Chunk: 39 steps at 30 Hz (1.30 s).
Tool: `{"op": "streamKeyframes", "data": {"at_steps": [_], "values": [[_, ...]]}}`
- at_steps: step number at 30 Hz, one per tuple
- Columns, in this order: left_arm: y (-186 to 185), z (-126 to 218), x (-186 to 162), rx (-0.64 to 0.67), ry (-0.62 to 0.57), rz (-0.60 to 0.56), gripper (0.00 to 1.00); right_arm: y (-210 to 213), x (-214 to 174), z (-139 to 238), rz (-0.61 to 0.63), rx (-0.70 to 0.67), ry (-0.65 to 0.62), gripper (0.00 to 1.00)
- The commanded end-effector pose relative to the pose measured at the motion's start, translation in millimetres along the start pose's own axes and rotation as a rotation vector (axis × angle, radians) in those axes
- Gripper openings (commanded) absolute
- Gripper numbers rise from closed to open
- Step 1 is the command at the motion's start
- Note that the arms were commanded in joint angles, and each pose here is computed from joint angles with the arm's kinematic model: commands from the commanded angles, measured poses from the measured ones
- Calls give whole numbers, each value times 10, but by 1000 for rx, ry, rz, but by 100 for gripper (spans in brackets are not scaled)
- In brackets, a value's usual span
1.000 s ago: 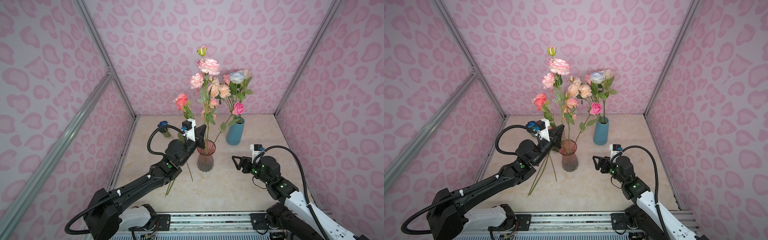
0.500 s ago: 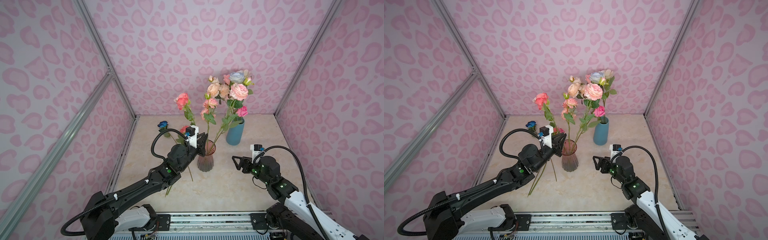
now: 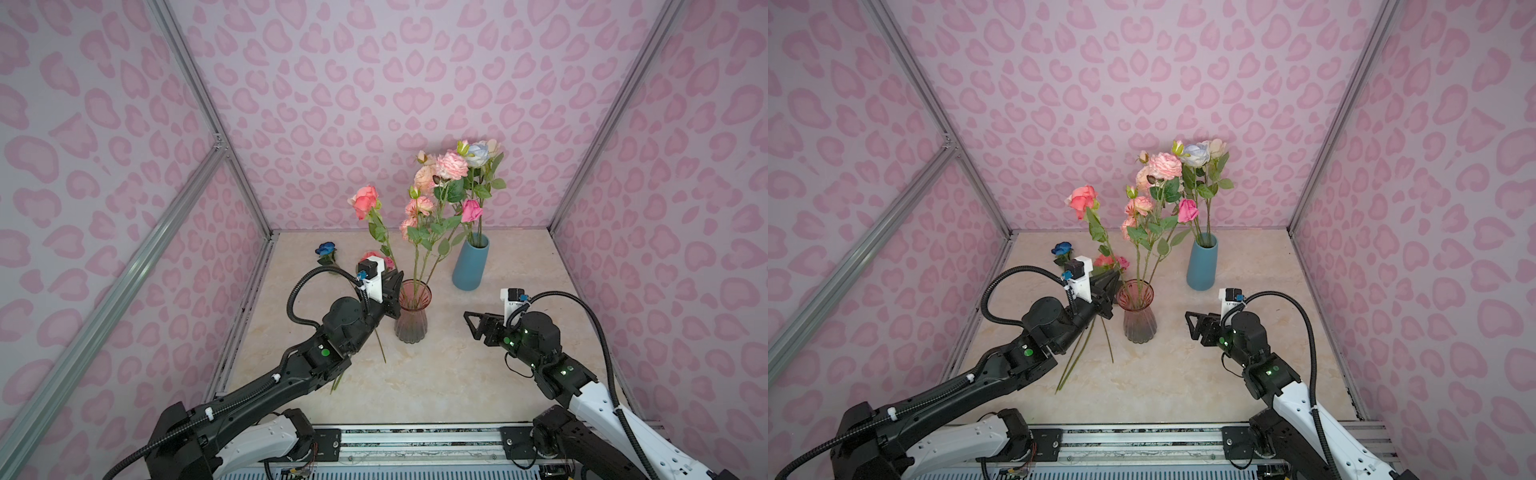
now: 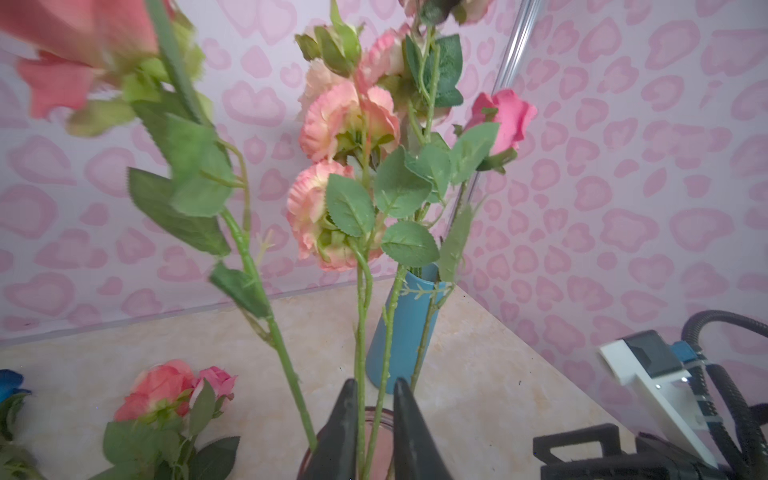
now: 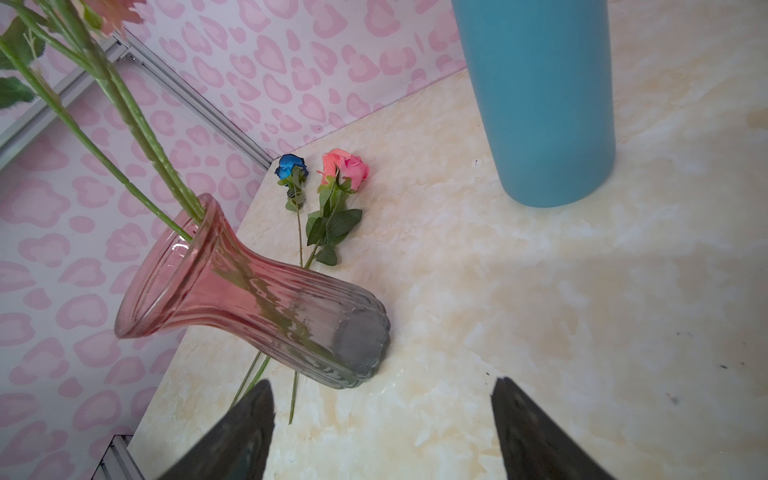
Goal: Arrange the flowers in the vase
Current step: 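Lower the carnation stem into the pink glass vase and open the left gripper, then move the open left gripper down to the blue rose stem, then grasp the blue rose stem with the left gripper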
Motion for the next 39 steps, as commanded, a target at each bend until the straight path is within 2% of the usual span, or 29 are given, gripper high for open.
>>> {"op": "streamKeyframes", "data": {"at_steps": [1,5,9,12,16,19,22,30,36,39], "values": [[391,169,-48,258,20,16,23,-33,-13,-10,12,-20,5,83],[914,404,-382,526,159,96,41,-50,-44,-59,6,-20,17,83],[1485,567,-880,697,333,326,54,-63,-79,-137,-2,-18,41,82],[1672,490,-1098,701,424,423,66,-76,-101,-169,2,-25,59,82],[1803,169,-1292,683,561,458,70,-104,-101,-178,9,-42,58,81],[1945,-111,-1497,654,676,566,69,-129,-122,-191,11,-54,65,81],[2069,-384,-1679,603,728,662,64,-150,-146,-200,14,-60,73,81],[2327,-829,-2026,626,830,667,56,-202,-179,-215,29,-77,79,81],[2435,-976,-2243,622,862,707,41,-223,-161,-256,22,-72,73,81],[2448,-1029,-2275,611,867,705,37,-230,-144,-274,22,-75,72,81]]}}
Point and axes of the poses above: each gripper's point midway between its finger pads, its own z axis back along the fingers, its own y axis along the line the jaws close on, x = y × z, the point moved 5 cm from there along z, back along the fingers, and after that the axes turned 2 degrees about -z, right-handed, at the moved point
